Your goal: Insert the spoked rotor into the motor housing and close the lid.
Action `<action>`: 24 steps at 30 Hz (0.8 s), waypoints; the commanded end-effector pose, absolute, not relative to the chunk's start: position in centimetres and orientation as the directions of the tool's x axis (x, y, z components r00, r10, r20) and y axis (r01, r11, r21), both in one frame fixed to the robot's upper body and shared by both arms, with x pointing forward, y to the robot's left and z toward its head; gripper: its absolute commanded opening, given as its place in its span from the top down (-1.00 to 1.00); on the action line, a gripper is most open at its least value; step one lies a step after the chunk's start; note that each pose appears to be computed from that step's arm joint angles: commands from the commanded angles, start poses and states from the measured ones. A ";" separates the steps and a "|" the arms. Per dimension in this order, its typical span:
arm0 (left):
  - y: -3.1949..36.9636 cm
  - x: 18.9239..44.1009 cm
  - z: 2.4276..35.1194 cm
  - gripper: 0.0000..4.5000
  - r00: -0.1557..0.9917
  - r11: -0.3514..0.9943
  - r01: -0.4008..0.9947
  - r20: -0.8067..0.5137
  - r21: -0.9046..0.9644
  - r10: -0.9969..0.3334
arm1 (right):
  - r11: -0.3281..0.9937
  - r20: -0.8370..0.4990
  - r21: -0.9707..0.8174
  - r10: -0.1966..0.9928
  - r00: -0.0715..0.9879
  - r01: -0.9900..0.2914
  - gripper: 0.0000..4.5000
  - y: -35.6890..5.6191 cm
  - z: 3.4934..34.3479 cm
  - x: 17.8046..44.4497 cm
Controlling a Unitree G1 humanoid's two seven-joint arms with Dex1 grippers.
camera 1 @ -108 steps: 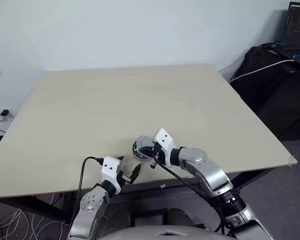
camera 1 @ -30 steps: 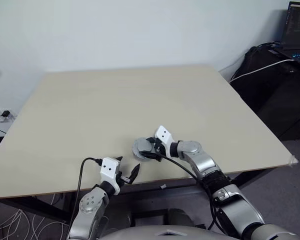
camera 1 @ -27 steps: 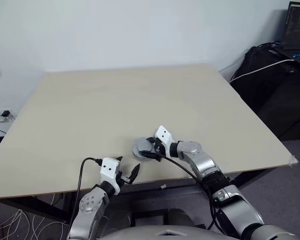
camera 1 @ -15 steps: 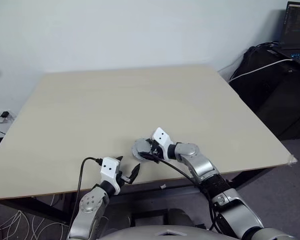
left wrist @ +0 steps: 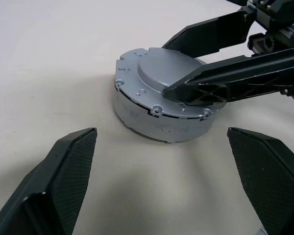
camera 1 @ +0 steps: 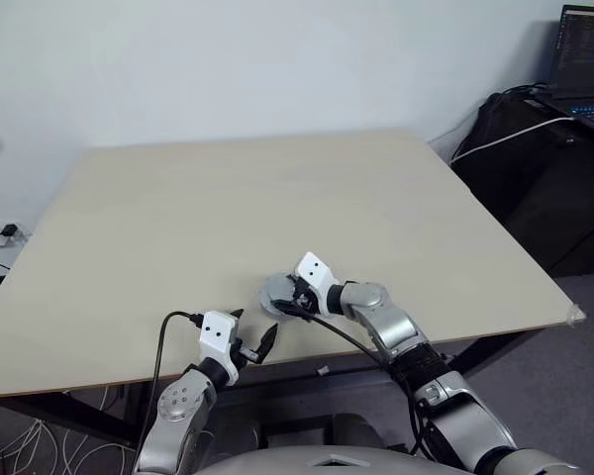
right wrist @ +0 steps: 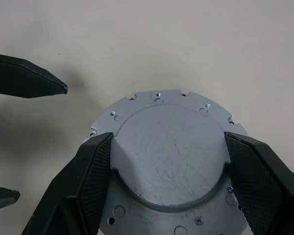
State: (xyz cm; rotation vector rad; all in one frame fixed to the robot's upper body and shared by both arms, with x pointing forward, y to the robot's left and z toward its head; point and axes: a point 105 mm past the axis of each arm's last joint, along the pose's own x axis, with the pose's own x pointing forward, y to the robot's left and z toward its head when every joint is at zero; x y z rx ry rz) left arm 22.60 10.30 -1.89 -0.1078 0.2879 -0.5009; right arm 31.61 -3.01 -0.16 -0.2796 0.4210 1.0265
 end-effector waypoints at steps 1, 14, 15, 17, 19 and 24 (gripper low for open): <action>10.2 23.3 -0.2 -1.00 0.853 0.871 0.465 -0.182 -0.159 -0.489 | 0.505 -0.501 -0.072 0.727 0.469 -0.860 -0.44 -3.3 -0.5 32.1; 10.2 23.3 -0.2 -1.00 0.851 0.869 0.470 -0.184 -0.153 -0.492 | 0.460 -0.590 -0.032 0.708 0.388 -0.887 -0.44 -3.9 -1.9 31.0; 10.2 23.3 -0.2 -1.00 0.850 0.869 0.471 -0.184 -0.151 -0.493 | 0.461 -0.596 -0.025 0.706 0.384 -0.887 -0.44 -4.0 -2.0 30.9; 10.2 23.3 -0.2 -1.00 0.849 0.868 0.474 -0.185 -0.147 -0.495 | 0.466 -0.598 -0.019 0.703 0.384 -0.884 -0.44 -4.1 -2.1 30.8; 10.2 23.4 -0.1 -1.00 0.848 0.867 0.479 -0.182 -0.139 -0.497 | 0.471 -0.600 -0.018 0.701 0.386 -0.882 -0.44 -4.2 -2.1 30.8; 10.9 24.5 0.3 -1.00 0.856 0.873 0.475 -0.173 -0.110 -0.487 | 0.478 -0.603 -0.018 0.695 0.391 -0.878 -0.44 -4.3 -2.2 30.8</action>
